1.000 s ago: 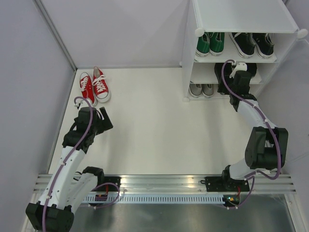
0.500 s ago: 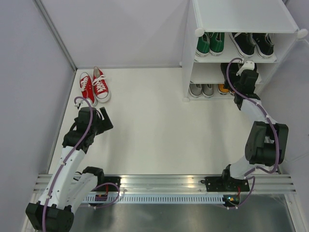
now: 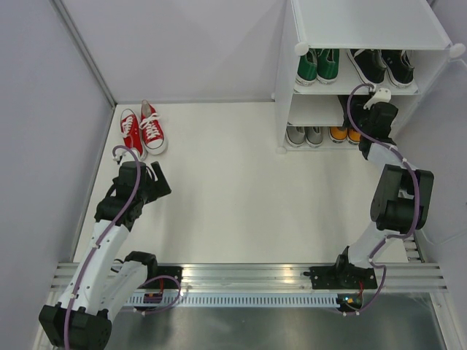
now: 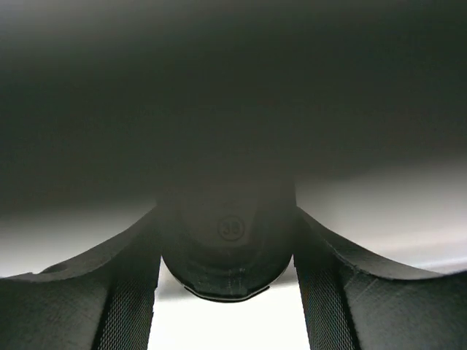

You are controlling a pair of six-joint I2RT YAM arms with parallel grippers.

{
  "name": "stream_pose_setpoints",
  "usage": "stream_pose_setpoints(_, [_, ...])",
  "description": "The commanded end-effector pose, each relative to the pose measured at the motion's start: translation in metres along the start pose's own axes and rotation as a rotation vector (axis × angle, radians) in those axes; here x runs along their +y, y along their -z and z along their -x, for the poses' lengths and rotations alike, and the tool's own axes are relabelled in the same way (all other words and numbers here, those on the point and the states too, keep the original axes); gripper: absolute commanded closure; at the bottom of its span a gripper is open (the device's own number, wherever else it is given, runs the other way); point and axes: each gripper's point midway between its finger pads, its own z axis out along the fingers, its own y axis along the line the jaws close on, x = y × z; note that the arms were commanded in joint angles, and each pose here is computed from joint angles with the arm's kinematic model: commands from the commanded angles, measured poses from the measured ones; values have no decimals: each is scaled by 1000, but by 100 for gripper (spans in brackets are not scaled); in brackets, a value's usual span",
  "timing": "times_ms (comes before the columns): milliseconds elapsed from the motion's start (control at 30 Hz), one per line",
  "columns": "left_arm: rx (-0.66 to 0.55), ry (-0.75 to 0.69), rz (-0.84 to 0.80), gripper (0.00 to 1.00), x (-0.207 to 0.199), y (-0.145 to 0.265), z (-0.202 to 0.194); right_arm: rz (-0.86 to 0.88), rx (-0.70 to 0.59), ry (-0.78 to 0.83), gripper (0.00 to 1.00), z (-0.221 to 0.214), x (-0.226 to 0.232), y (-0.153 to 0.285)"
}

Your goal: Place and organize the shoes in the shoe cabinet

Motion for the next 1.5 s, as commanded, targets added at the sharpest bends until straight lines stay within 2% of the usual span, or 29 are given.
stream_pose_setpoints(0, [-18,-30,-15,0,-2,-2,4,13,-209,6,94,64,-9,-10])
stream_pose_setpoints(200, [-13,-33,-12,0,-2,-3,4,91,-228,-30,93,68,5,-10])
stream_pose_setpoints(300, [-14,-32,-11,0,-2,-3,4,-72,-289,-89,99,70,-22,4])
stream_pose_setpoints(400, [-14,-33,-13,0,-2,-3,4,-167,-261,-87,99,58,-40,9])
stream_pose_setpoints(833, [-13,-32,-19,0,-3,-2,4,-339,-284,-135,99,58,-85,34])
stream_pose_setpoints(1233, [-15,-31,-24,0,-4,-1,4,105,-261,-96,99,59,12,18])
stream_pose_setpoints(1467, [-13,-33,-21,0,-3,-2,3,113,-221,-114,98,39,22,1])
